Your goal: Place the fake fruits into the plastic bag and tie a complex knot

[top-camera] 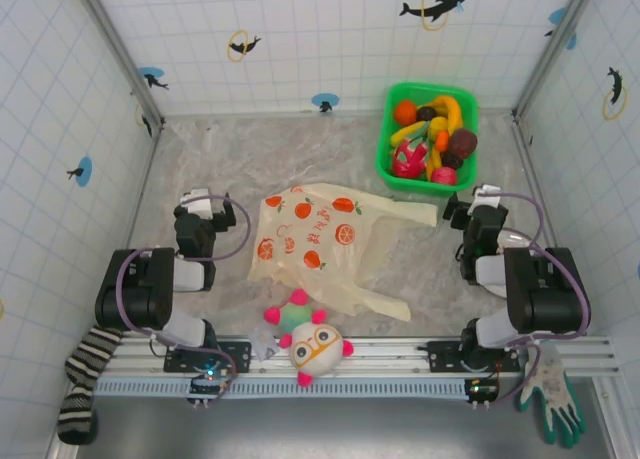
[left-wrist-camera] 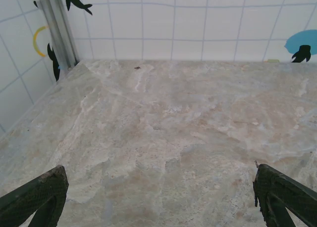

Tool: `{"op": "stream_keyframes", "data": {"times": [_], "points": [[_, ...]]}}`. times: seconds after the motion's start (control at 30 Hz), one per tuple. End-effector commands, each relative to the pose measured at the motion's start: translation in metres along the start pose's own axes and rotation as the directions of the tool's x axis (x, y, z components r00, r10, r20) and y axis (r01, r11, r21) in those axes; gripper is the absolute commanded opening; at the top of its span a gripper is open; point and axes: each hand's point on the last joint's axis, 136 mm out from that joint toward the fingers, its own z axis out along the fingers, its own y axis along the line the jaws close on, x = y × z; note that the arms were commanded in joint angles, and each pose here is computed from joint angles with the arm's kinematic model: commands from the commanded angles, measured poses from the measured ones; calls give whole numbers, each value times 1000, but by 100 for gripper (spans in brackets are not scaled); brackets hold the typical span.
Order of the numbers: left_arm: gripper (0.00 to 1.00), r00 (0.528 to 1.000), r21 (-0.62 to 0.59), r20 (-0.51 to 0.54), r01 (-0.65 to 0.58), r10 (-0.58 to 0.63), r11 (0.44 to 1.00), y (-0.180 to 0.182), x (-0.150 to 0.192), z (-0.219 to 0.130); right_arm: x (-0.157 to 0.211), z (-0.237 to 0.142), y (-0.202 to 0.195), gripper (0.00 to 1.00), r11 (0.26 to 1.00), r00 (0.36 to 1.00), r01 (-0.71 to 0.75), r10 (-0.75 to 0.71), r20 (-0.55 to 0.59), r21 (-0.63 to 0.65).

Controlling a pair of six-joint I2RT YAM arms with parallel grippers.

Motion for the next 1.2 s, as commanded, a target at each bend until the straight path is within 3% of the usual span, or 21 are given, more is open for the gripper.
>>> {"op": "stream_keyframes", "data": {"times": [0.0,0.6,0.8,0.9,1.0,1.1,1.17], "points": [[98,999,6,42,-17,16,1000,0,-12,0,-25,3,4,100,1000,997,-10,10,70,-6],[98,999,6,45,-16,16,1000,0,-13,0,-26,2,2,100,1000,996,-21,21,81,-4],[98,997,-41,68,-20,22,999,1,-49,-15,-39,-18,-16,100,994,985,-81,69,155,69],[98,996,0,72,52,-52,999,-5,-73,-21,-49,-28,-25,100,989,984,-111,95,149,102],[98,987,35,-16,163,-163,986,-12,-89,-18,-64,-43,-30,100,981,977,-165,148,156,105],[98,932,41,-166,334,-323,942,-22,-89,-16,-78,-59,-31,100,968,966,-233,220,137,90],[98,875,125,-254,453,-413,883,-45,-85,-22,-83,-69,-26,100,950,946,-308,301,119,45]]}}
